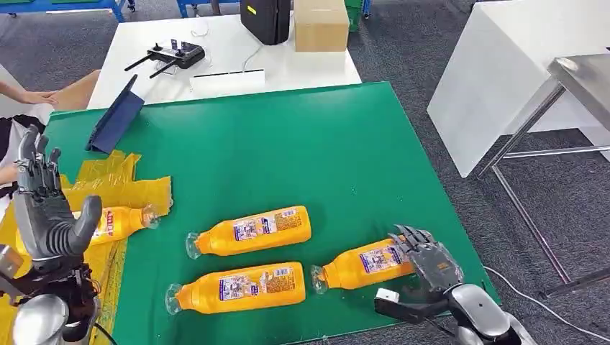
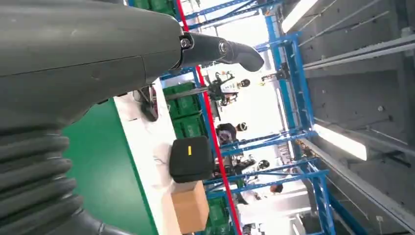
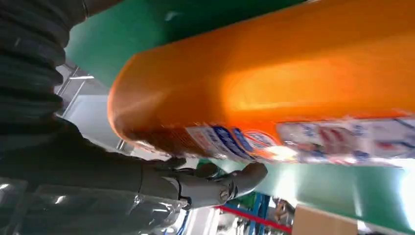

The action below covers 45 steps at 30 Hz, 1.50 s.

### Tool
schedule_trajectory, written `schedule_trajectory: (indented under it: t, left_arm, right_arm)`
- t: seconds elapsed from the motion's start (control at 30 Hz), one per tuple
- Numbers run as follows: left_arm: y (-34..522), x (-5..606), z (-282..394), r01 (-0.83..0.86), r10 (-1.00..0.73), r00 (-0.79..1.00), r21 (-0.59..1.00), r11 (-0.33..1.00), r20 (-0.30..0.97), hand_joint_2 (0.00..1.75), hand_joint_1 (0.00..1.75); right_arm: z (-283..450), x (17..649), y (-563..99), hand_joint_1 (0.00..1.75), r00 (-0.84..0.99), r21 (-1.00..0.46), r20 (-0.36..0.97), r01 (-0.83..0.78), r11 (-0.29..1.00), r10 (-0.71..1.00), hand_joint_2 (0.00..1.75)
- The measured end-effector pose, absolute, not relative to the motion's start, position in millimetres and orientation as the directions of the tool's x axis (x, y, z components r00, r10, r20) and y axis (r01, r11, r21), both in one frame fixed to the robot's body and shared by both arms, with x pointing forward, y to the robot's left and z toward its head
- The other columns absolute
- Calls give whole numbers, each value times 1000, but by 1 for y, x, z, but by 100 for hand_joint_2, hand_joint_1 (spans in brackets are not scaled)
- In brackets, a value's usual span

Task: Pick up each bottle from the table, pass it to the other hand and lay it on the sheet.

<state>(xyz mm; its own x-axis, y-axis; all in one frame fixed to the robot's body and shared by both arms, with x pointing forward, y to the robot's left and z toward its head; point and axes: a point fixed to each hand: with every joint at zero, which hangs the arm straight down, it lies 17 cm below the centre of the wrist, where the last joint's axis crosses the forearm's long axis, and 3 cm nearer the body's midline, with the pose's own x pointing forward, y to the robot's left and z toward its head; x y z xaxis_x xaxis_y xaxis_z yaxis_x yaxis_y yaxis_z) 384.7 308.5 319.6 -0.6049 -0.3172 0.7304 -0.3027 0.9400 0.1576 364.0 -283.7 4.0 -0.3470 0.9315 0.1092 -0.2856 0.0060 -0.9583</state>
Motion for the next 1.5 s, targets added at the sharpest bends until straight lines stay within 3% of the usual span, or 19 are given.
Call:
schedule_trajectory:
  t: [0.33, 0.37, 0.4, 0.43, 0.5, 0.53, 0.57, 0.63, 0.73, 0.77, 0.97, 1.27, 1.5]
  left_arm:
    - [306, 390, 309, -290, -288, -588, 135, 947, 756, 175, 0]
    - [304, 391, 309, -287, -284, -588, 133, 949, 757, 175, 0]
    - [303, 392, 308, -283, -279, -588, 130, 950, 759, 175, 0]
    - [301, 392, 308, -280, -276, -588, 128, 951, 760, 175, 0]
    - [298, 393, 307, -274, -267, -589, 122, 954, 763, 175, 0]
    - [297, 393, 307, -272, -264, -589, 121, 955, 764, 175, 0]
    - [296, 394, 306, -268, -261, -589, 120, 956, 765, 175, 0]
    - [294, 394, 306, -262, -254, -589, 116, 958, 767, 175, 0]
    - [291, 393, 306, -253, -240, -595, 104, 962, 767, 175, 0]
    - [290, 393, 306, -248, -237, -598, 104, 963, 765, 175, 0]
    - [282, 392, 308, -225, -214, -613, 92, 970, 761, 175, 0]
    - [274, 395, 309, -196, -174, -624, 63, 979, 762, 175, 0]
    - [274, 392, 302, -196, -171, -613, 61, 979, 771, 175, 0]
  right_arm:
    - [-13, 392, -306, 0, -306, -942, 78, -334, -30, 949, 175]
    - [-16, 395, -309, 14, -301, -940, 69, -339, -39, 951, 175]
    - [-17, 399, -308, 14, -299, -939, 62, -340, -46, 952, 175]
    - [-20, 401, -307, 49, -299, -938, 58, -343, -51, 953, 175]
    - [-24, 406, -306, 59, -297, -935, 51, -350, -59, 954, 175]
    - [-27, 408, -305, 87, -296, -933, 49, -354, -62, 954, 175]
    - [-29, 409, -304, 129, -296, -932, 46, -357, -66, 954, 175]
    - [-34, 410, -302, 141, -296, -928, 43, -366, -71, 954, 175]
    - [-39, 413, -300, 143, -295, -925, 44, -374, -73, 955, 175]
    - [-40, 415, -300, 119, -295, -922, 44, -380, -75, 955, 175]
    - [-48, 418, -302, 168, -296, -902, 65, -426, -71, 953, 175]
    - [-57, 421, -315, 175, -300, -866, 71, -492, -90, 951, 175]
    - [-39, 421, -309, 175, -283, -931, 101, -365, -10, 954, 175]
